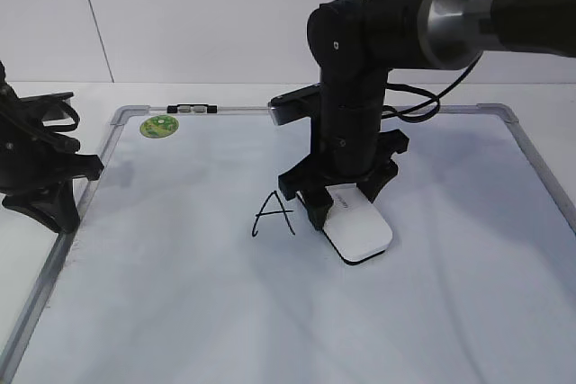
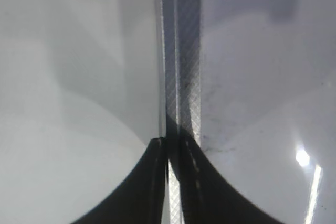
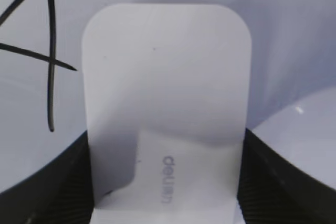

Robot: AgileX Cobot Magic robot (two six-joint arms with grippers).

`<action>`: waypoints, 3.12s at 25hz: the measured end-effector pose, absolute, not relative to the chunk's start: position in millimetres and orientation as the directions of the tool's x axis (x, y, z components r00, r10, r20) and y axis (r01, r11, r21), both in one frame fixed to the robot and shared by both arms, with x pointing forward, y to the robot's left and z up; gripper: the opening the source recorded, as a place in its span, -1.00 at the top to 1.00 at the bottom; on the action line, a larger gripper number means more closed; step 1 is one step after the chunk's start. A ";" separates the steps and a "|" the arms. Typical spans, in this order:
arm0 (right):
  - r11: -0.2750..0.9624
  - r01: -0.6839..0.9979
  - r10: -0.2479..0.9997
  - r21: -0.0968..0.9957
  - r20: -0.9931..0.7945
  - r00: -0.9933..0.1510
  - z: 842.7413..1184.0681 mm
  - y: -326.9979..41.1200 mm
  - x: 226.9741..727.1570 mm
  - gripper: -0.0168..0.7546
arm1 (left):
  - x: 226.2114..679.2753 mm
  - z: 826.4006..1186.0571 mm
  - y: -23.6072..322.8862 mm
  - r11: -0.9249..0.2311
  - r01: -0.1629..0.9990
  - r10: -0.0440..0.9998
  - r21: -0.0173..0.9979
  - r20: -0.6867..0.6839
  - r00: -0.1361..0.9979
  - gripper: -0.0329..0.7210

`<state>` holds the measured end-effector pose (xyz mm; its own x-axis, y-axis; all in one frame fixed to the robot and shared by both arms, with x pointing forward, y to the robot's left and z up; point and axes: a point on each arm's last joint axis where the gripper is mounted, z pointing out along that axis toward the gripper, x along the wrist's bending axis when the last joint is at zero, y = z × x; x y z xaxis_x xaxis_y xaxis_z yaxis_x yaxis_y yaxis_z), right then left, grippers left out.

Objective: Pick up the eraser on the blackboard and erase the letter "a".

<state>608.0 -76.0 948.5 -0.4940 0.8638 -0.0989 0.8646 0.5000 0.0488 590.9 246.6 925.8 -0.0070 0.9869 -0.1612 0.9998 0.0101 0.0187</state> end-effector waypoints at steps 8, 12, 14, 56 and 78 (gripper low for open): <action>0.495 0.867 0.854 0.057 -0.212 -0.474 948.6 -83.6 613.4 -0.44 | 590.9 925.8 246.6 0.010 1.000 0.987 0.019 -0.161 -0.007 0.77; 0.492 0.869 0.856 0.057 -0.214 -0.471 948.6 -83.8 613.4 -0.44 | 590.9 925.8 246.6 0.010 1.000 0.987 0.019 -0.161 -0.007 0.77; 0.489 0.870 0.858 0.057 -0.214 -0.468 948.6 -85.3 614.3 -0.44 | 590.9 925.8 246.6 0.010 1.000 0.987 0.019 -0.161 -0.007 0.77; 0.177 0.976 0.982 0.124 -0.095 -0.166 1010.5 -178.5 629.8 -0.44 | 590.9 925.7 247.1 0.005 1.000 0.988 0.019 -0.155 -0.002 0.77; 0.062 0.998 0.993 0.023 -0.099 -0.059 984.6 -285.2 613.8 -0.44 | 590.9 925.7 247.1 0.005 1.000 0.988 0.019 -0.155 -0.002 0.77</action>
<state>613.8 -285.2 984.6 -0.0589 0.9934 -0.0988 0.9978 0.0615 0.0235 590.9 247.1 925.7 -0.0023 0.9879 -0.1551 0.9998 0.0053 0.0190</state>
